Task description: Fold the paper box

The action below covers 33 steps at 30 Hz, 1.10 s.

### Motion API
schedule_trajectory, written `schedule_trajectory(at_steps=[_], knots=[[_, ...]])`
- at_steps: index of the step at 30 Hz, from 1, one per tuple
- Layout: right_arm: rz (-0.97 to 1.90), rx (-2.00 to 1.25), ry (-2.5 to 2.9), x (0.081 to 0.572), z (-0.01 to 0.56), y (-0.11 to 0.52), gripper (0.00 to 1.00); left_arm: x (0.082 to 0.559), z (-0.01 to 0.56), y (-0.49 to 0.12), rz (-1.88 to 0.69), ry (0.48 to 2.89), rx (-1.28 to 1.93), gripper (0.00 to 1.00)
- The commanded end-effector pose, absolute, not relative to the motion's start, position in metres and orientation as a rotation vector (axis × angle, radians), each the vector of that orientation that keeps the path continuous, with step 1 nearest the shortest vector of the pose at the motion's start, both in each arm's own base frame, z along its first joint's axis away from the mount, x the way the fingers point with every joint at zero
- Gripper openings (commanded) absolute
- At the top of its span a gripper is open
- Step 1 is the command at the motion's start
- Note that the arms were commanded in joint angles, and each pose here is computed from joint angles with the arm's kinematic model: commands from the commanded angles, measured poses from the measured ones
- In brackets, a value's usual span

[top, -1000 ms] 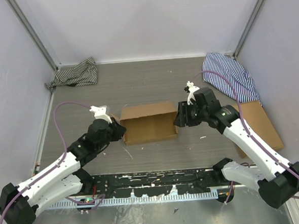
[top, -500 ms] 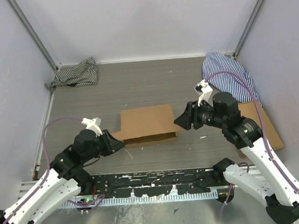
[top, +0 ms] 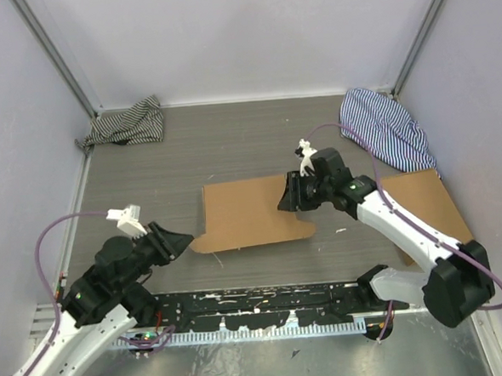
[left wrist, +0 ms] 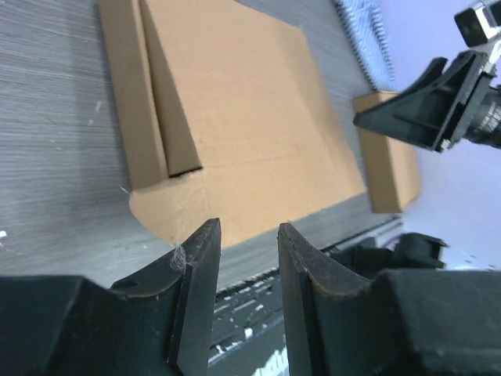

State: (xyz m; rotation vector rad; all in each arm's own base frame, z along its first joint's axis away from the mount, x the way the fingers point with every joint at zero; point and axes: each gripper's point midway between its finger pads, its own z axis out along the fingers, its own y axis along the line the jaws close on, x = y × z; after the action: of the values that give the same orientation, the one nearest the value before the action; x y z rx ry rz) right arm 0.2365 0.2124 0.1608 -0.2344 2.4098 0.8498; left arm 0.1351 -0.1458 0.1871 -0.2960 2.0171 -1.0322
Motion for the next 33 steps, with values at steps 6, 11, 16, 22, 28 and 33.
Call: schedule_trajectory(at_steps=[6,11,16,22,28,33], knots=[[0.681,-0.221,2.502,0.252,0.104,0.213,0.45,0.205,0.174,-0.184,-0.631,2.234,-0.059,0.39],[0.600,-0.204,2.531,0.256,0.091,0.211,0.43,0.228,0.154,-0.196,-0.500,2.300,0.027,0.37],[0.565,-0.162,2.536,0.262,0.088,0.211,0.44,0.238,0.134,-0.192,-0.366,2.374,0.043,0.37],[0.580,-0.108,2.478,0.271,0.106,0.214,0.43,0.257,0.142,-0.204,-0.357,2.345,0.046,0.39],[0.579,-0.097,2.467,0.282,0.113,0.220,0.44,0.284,0.109,-0.215,-0.292,2.551,0.138,0.38],[0.573,-0.091,2.498,0.288,0.100,0.224,0.44,0.295,0.089,-0.228,-0.284,2.608,0.186,0.37]])
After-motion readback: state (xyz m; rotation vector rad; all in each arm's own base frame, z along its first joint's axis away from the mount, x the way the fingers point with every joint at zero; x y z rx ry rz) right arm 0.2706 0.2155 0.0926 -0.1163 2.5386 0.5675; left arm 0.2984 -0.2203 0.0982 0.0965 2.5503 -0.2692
